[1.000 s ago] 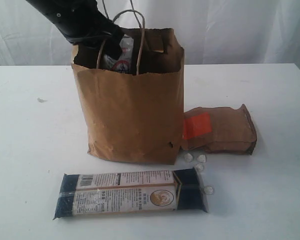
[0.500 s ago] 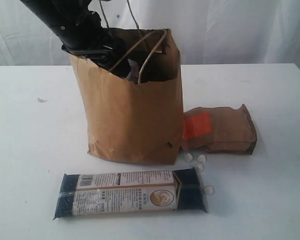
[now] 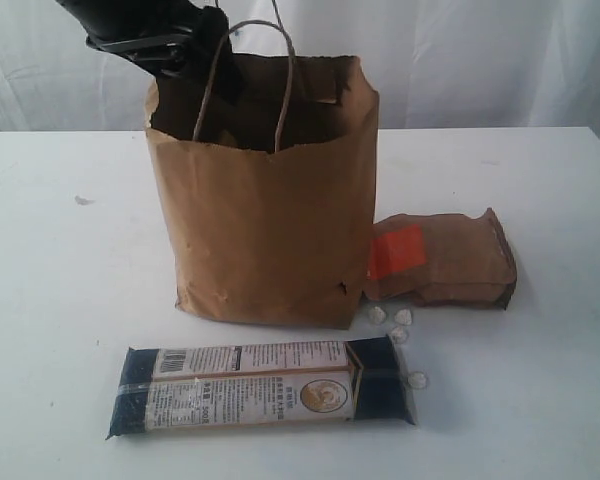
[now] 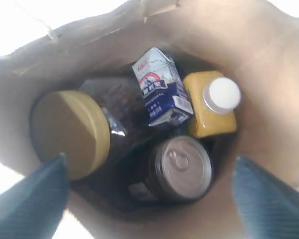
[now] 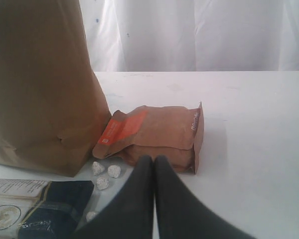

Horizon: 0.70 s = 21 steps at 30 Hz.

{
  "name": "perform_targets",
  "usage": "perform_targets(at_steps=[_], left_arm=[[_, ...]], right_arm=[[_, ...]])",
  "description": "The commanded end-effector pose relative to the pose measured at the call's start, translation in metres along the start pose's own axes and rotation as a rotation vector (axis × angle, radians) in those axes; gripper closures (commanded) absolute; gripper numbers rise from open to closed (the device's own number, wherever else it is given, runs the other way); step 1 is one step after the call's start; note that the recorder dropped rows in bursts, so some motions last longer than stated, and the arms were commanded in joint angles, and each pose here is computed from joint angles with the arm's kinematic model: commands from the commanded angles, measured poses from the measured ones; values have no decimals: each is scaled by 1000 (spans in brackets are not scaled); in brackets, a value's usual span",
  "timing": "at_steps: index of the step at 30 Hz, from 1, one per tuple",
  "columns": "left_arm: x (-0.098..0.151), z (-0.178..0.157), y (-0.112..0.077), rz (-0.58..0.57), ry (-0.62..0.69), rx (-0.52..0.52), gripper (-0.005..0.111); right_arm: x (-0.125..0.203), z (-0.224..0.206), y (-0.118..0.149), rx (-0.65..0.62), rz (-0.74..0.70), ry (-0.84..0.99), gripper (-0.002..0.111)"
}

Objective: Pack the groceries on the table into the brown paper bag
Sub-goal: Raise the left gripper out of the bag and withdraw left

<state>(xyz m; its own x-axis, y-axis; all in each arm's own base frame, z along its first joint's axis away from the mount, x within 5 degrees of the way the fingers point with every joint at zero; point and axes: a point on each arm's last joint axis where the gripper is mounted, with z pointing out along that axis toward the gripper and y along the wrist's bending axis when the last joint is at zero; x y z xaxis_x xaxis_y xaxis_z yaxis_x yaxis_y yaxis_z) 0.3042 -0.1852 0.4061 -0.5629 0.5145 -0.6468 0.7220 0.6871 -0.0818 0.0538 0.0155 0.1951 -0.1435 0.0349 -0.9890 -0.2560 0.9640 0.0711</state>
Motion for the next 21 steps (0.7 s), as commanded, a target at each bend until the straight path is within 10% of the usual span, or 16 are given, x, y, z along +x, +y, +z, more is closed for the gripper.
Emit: perform_targets(at_steps=[1,6,21], left_arm=[[5,-29,-7,23,6,-34,50],[12,-47,1,40,47,-191,107],[58,-126,-15,-68,21,-346,107]], right_arm=[[2,0,0,5,-4,2,108],[2,0,0,5,-4,2,108],[2,0,0,5,-4,2,108]])
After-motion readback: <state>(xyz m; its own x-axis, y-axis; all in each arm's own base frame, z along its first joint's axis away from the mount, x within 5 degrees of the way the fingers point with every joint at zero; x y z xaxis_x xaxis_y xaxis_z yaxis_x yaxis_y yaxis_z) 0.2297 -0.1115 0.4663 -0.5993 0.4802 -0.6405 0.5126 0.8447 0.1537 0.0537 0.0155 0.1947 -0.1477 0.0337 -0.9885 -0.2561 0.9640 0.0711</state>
